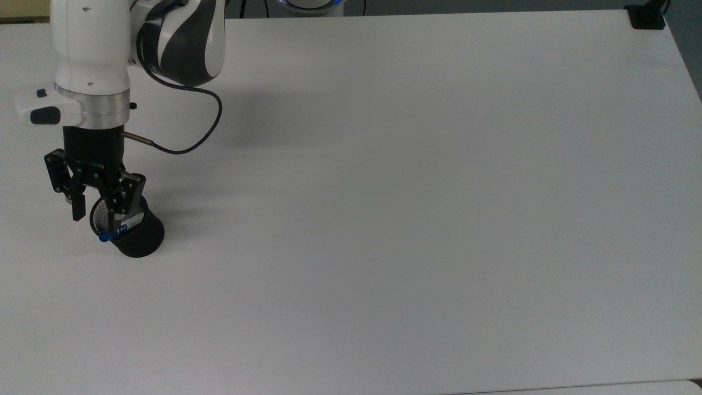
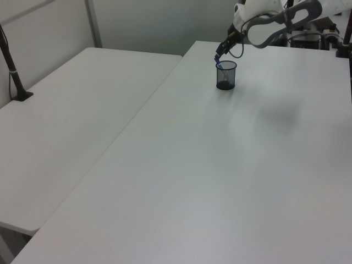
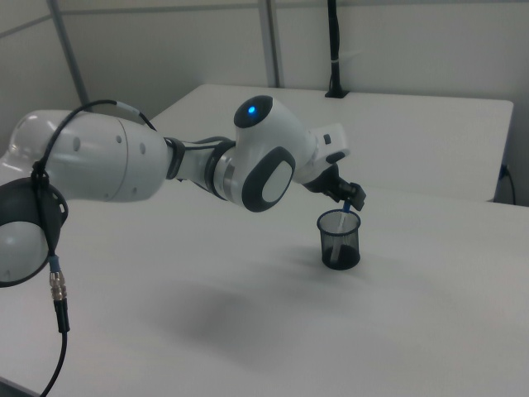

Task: Remove the marker
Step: 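Lower the gripper and close it on the blue-capped marker, then lift the marker straight up out of the pen cup, then carry the marker away from the cup and lower it to the table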

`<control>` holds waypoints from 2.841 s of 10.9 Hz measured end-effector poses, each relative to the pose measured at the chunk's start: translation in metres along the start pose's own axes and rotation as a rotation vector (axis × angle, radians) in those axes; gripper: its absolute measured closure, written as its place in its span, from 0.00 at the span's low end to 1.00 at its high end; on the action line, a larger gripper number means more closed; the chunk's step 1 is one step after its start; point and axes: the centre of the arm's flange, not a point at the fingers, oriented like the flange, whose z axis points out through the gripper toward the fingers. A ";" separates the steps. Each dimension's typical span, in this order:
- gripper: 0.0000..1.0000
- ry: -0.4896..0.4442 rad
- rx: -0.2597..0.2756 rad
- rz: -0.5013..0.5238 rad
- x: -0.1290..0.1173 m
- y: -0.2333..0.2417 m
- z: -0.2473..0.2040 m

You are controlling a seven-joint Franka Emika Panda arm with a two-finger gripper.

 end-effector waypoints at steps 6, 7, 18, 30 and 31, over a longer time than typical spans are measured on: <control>0.57 0.029 0.003 -0.003 -0.006 -0.004 0.014; 0.73 0.029 0.003 -0.002 -0.006 -0.004 0.014; 0.83 0.141 -0.004 0.001 0.036 0.001 -0.045; 0.83 -0.230 0.136 -0.181 -0.007 -0.139 -0.048; 0.83 -0.255 0.143 -0.194 -0.017 -0.149 -0.034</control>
